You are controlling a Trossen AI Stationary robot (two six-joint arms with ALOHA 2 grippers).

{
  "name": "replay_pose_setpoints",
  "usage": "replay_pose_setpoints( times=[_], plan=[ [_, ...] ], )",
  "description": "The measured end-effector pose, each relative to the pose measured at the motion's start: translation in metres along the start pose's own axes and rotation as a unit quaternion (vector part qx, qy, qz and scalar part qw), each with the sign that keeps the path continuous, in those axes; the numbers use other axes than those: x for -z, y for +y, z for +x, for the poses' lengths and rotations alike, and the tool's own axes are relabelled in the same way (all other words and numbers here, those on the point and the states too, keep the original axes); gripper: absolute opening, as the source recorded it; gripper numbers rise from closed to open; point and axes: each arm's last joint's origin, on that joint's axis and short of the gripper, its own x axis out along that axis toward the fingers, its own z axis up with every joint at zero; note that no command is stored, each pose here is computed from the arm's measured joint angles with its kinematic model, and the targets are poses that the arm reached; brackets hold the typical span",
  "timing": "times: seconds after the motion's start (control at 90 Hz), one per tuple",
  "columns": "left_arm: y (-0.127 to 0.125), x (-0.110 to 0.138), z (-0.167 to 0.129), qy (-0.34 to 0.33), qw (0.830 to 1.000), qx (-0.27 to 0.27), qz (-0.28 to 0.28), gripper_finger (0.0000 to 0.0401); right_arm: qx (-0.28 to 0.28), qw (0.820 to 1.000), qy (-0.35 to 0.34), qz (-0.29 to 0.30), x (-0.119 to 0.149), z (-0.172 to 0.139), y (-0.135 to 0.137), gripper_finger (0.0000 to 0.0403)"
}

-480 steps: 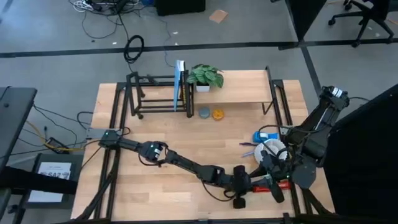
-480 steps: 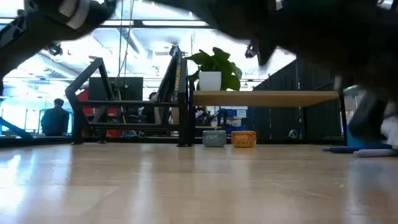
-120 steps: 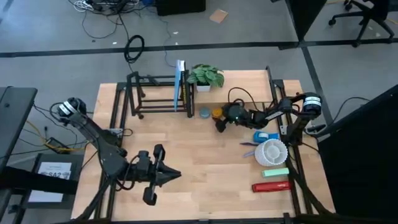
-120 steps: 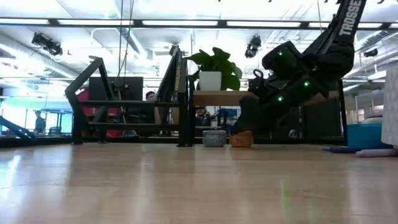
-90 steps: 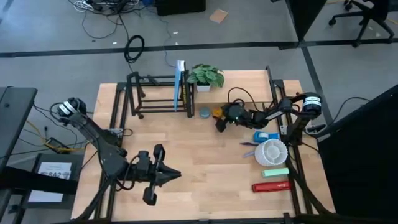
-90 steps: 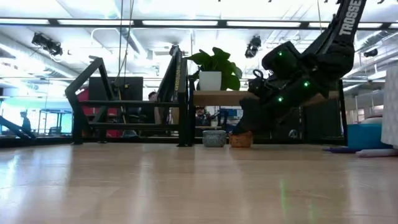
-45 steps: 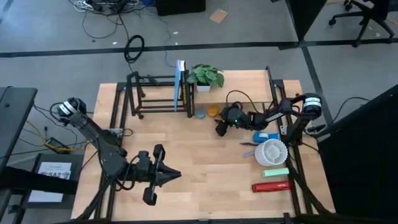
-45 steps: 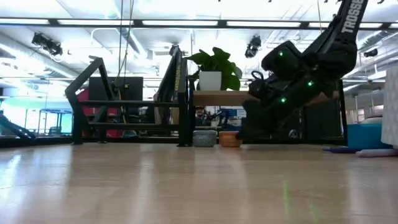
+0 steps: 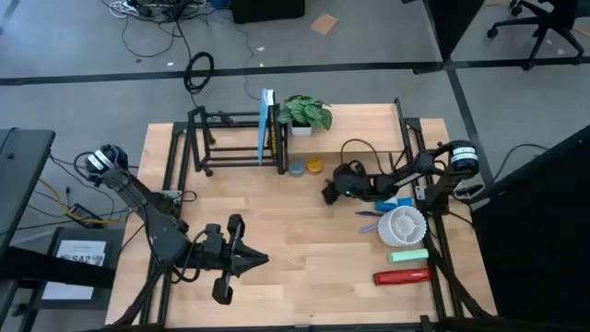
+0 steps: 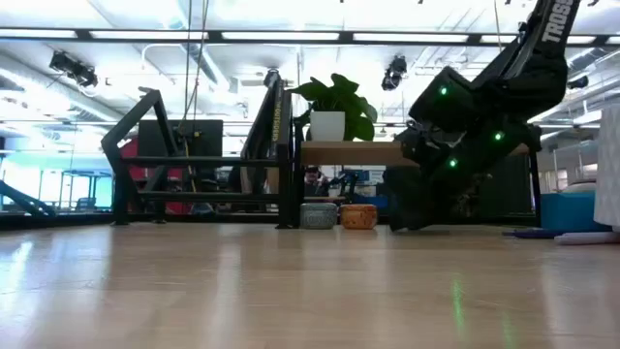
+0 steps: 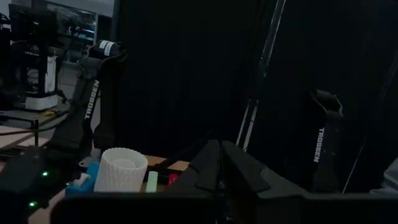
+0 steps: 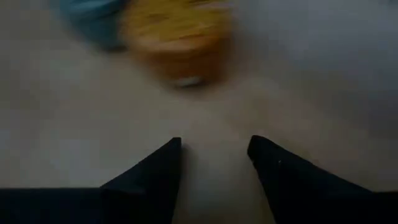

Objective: Stock shelves
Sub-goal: Remove the yellow scented candle from under the shelf

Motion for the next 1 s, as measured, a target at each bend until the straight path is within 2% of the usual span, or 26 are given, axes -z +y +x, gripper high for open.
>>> replay_pose_setpoints(
  times=[0.189,0.3,0.456,0.611,0.833,1.0],
  plan=[
    [0.000,0.001,0.000,0.002,1.000,0.000,0.002,0.0000,0.044,0.999,-0.012,0.030,-0.013,0.014,-0.020,0.0173],
    [0.000,0.001,0.000,0.004,1.000,-0.001,0.003,0.0000,0.048,0.998,-0.011,0.043,-0.021,0.022,-0.031,0.0173],
    [0.000,0.002,0.000,0.007,1.000,-0.001,0.005,0.0000,0.002,1.000,-0.007,0.025,-0.029,0.028,-0.035,0.0172],
    [0.000,0.002,0.000,0.008,1.000,-0.001,0.006,0.0000,-0.020,1.000,-0.006,0.006,-0.030,0.028,-0.033,0.0172],
    [0.000,0.002,0.000,0.008,1.000,-0.001,0.008,0.0000,-0.105,0.993,-0.044,-0.043,-0.036,0.022,-0.017,0.0172],
    [0.000,0.002,0.000,0.007,1.000,-0.001,0.007,0.0000,-0.139,0.985,-0.052,-0.090,-0.034,0.017,-0.007,0.0172]
  ],
)
